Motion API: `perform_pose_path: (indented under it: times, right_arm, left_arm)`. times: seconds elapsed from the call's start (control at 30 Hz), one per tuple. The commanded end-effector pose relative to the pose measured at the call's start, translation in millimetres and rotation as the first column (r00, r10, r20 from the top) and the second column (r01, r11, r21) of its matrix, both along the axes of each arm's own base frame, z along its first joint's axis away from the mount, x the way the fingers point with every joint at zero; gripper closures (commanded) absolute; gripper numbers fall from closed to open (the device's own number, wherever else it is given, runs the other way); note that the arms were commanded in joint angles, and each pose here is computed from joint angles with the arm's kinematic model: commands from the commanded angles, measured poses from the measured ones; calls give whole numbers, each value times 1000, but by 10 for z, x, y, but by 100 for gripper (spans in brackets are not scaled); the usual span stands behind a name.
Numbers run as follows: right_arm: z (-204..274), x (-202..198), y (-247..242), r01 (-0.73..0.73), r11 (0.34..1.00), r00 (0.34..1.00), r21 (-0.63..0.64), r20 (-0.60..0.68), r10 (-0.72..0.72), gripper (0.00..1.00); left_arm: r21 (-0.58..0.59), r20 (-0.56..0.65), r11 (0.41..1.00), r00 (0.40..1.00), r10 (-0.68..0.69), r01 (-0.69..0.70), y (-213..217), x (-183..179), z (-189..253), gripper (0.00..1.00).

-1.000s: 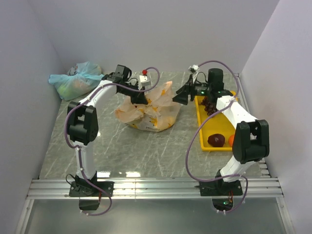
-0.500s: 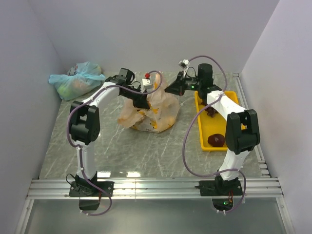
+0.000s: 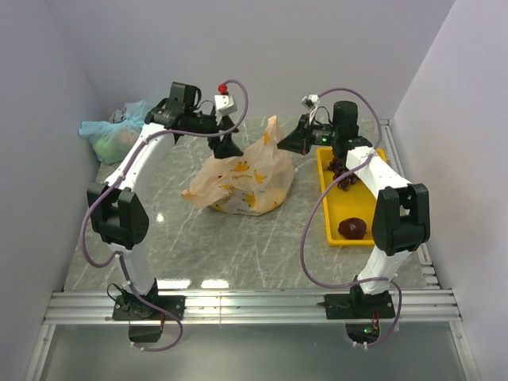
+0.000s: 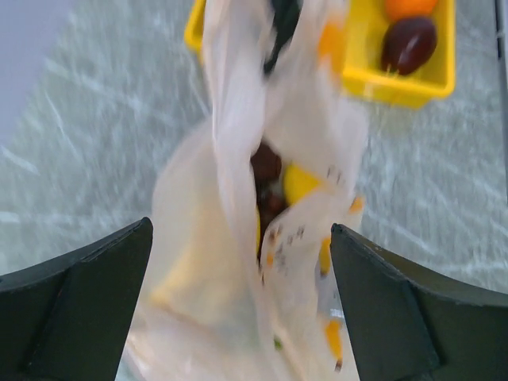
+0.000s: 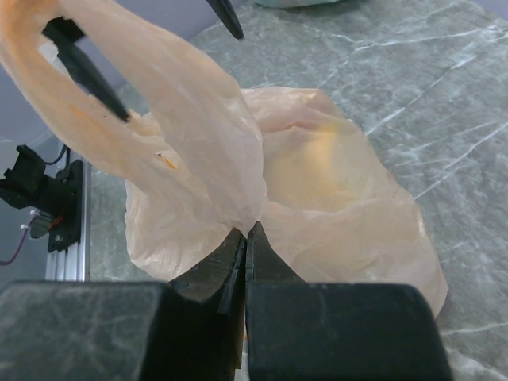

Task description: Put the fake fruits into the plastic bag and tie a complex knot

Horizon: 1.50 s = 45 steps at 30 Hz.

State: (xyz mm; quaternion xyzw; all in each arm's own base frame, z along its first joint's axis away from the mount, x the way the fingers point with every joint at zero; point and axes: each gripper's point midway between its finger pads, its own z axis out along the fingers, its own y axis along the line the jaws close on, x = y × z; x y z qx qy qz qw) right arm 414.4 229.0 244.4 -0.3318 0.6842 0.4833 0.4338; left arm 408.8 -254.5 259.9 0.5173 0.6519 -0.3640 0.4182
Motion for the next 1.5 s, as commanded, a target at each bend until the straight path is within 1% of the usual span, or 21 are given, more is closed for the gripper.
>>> perform_pose_path:
  times: [0.0, 0.2, 0.3, 0.37, 0.4, 0.43, 0.47, 0.5, 0.53, 0.6, 0.63, 0.7, 0.87, 1.07, 1.17, 1.2, 1.27, 1.3, 1.4, 1.43, 1.47]
  right_arm:
    - [264, -96, 94, -53, 998, 995, 21, 82, 52, 100]
    - [283, -206, 165, -101, 995, 990, 23, 103, 98, 100]
    - [267, -301, 206, -143, 990, 980, 2, 141, 141, 100]
    - [259, -365, 249, -163, 987, 975, -8, 149, 163, 100]
    - [249, -373, 266, -171, 985, 972, -12, 158, 171, 100]
    - [228, -384, 271, -174, 985, 975, -13, 139, 174, 100]
    - [230, -388, 274, -178, 984, 975, -11, 133, 178, 97]
    - [218, -380, 273, -181, 983, 974, -17, 138, 181, 85]
    - [185, -398, 249, -179, 983, 978, -29, 106, 181, 52]
    - [199, -360, 147, -152, 987, 979, -50, 131, 158, 40]
    - [184, -338, 113, -139, 989, 977, -45, 154, 144, 22]
    - [253, -275, 86, -95, 995, 974, -21, 205, 97, 13]
    - [382, -201, 391, -113, 992, 972, 55, 214, 99, 10]
    - [195, -60, 711, -112, 991, 973, 72, 212, 94, 9]
    - [21, 95, 761, -79, 995, 983, 56, 169, 68, 30]
    - [-60, 154, 770, -65, 997, 988, 50, 146, 57, 60]
    - [-139, 245, 755, -26, 998, 997, 54, 79, 22, 90]
    - [-177, 308, 755, -10, 998, 999, 55, 44, 8, 100]
    - [-248, 403, 660, 43, 998, 996, 50, -78, -39, 100]
    - [-309, 393, 630, 57, 998, 988, 32, -145, -51, 100]
    - [-322, 399, 604, 59, 998, 983, 23, -174, -54, 100]
  left_arm:
    - [-102, 108, 993, 993, -40, 51, -323, -55, 514, 1]
    - [-158, 42, 986, 998, -47, 53, -752, -19, 491, 1]
    - [-224, 57, 974, 998, -16, 28, -834, 121, 586, 1]
    - [-270, 89, 960, 995, -53, 75, -896, 121, 723, 3]
    - [-280, 67, 956, 995, -70, 86, -942, 126, 698, 13]
    - [-294, 76, 950, 993, -86, 105, -970, 123, 788, 49]
    - [-303, 62, 945, 992, -108, 121, -984, 107, 800, 68]
    - [-310, 17, 945, 994, -107, 107, -1013, 129, 758, 88]
    - [-316, 12, 944, 995, -101, 100, -1007, 151, 796, 100]
    - [-323, 3, 941, 994, -108, 103, -996, 136, 816, 100]
    - [-321, -10, 942, 994, -107, 98, -999, 124, 763, 100]
    - [-323, -3, 941, 994, -110, 103, -984, 100, 751, 100]
    - [-337, -107, 941, 991, -77, 37, -1000, 153, 672, 100]
    - [-361, -174, 933, 982, -68, 0, -1010, 241, 632, 100]
    - [-380, -169, 925, 984, -56, -12, -984, 279, 690, 100]
    - [-380, -182, 925, 982, -50, -24, -967, 282, 676, 99]
    - [-392, -190, 918, 982, -12, -65, -846, 345, 759, 88]
    - [-391, -200, 916, 980, 6, -86, -787, 365, 758, 74]
    - [-381, -172, 907, 977, 123, -181, -391, 459, 889, 50]
    - [-385, -129, 902, 979, 158, -196, -239, 396, 1064, 31]
    - [-345, -110, 907, 970, 215, -240, 15, 446, 981, 23]
